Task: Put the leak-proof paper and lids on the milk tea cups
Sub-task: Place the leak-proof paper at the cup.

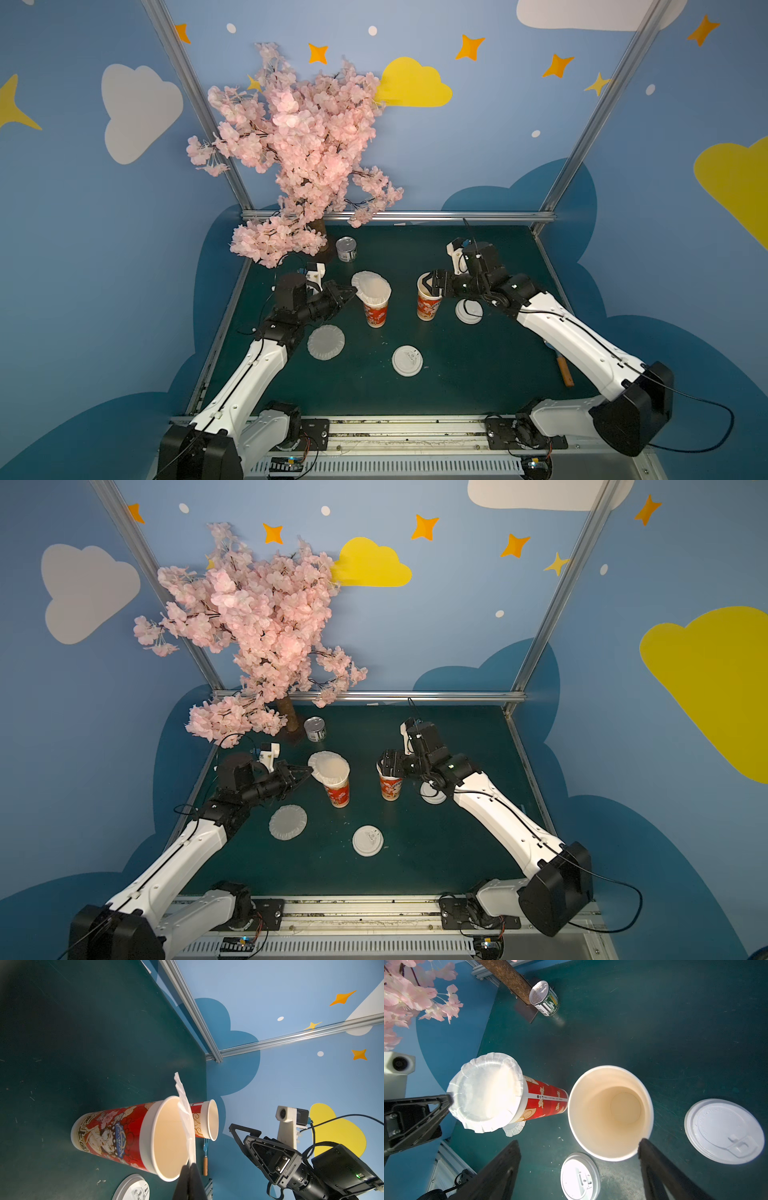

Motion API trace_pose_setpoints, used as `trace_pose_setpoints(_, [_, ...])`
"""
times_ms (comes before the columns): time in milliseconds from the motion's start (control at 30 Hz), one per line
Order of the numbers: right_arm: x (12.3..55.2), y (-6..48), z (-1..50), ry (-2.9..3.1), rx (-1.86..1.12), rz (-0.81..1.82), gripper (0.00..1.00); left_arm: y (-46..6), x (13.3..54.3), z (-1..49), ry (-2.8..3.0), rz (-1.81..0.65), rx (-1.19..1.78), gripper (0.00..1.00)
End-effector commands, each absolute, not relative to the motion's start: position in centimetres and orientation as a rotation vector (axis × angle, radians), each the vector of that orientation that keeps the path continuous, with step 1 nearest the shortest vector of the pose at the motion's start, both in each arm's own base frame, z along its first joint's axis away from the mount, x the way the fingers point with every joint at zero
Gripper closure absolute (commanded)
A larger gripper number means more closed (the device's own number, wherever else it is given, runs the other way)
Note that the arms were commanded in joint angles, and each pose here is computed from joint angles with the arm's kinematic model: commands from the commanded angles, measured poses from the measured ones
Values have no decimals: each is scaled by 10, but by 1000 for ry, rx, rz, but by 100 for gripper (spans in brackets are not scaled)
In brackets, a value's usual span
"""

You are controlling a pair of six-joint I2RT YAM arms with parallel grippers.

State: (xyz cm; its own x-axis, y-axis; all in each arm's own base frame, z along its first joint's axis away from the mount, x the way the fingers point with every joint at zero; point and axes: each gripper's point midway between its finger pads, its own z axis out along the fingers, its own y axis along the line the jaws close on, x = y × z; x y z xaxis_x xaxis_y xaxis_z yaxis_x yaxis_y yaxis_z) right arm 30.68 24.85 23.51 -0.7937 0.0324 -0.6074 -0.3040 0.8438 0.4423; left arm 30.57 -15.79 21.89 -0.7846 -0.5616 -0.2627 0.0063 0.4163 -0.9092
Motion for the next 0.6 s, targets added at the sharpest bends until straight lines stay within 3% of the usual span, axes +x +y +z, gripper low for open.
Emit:
trace_pose_setpoints(0, [313, 254, 247, 2356, -210, 714, 11, -161, 304, 220, 2136, -1421, -436, 97])
trace_pose_setpoints(567, [314, 257, 244, 2367, -220, 705, 11, -161, 309, 192, 2223, -1393, -472, 97])
